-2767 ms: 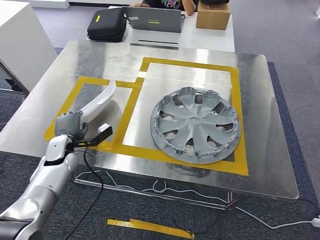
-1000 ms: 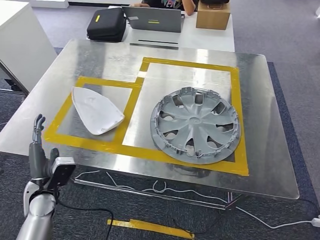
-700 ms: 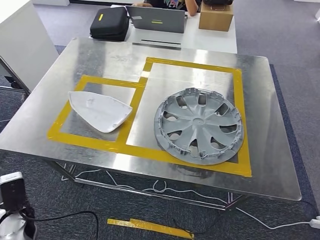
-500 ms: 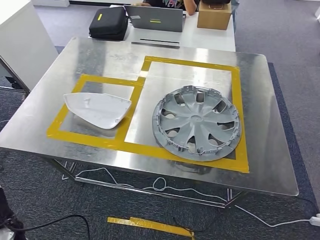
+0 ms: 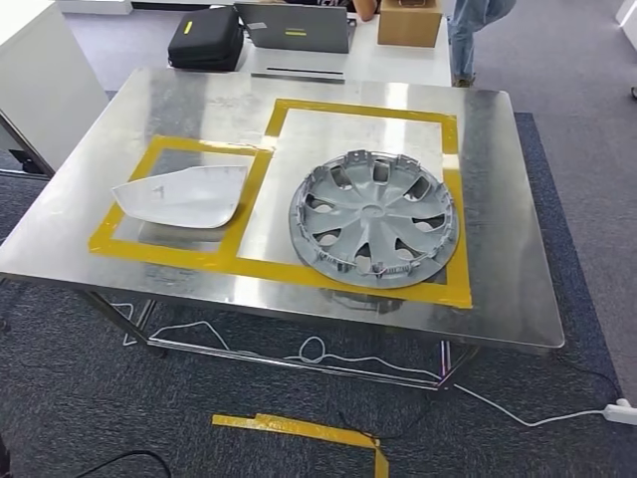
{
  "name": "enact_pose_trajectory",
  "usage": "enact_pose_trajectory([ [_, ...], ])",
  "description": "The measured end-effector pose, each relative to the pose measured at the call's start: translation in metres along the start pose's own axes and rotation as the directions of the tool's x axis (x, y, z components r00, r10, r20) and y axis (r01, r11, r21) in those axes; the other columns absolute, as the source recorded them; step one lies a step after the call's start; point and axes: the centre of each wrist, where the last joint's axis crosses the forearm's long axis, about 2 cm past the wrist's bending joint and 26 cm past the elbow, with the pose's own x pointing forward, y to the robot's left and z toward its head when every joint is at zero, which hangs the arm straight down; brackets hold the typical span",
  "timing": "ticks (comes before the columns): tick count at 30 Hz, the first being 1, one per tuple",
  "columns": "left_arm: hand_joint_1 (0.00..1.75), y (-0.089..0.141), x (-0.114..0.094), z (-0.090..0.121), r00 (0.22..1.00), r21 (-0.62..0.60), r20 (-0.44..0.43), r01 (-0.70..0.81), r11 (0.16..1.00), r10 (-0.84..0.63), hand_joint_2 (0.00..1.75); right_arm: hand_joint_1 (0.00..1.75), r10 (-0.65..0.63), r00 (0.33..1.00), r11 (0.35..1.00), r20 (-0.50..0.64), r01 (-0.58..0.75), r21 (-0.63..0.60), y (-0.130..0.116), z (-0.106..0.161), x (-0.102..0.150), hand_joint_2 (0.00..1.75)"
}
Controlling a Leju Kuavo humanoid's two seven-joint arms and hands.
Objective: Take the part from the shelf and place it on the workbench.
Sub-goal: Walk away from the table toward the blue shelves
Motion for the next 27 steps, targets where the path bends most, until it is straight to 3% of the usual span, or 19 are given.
enact_pose_trajectory([
  [16, 0.00, 0.011, -0.049, 0.045, 0.956, -0.057, -0.257, 0.132, 0.990, -0.143, 0.00, 0.00, -0.016, 1.000, 1.000, -0.011, 0.016, -0.009, 0.001, 0.001, -0.001, 0.00],
  [27, 0.00, 0.012, -0.070, 0.087, 0.860, -0.255, -0.379, 0.258, 0.932, -0.342, 0.00, 0.00, -0.033, 0.999, 0.999, -0.015, 0.033, -0.006, 0.001, 0.000, -0.001, 0.00],
])
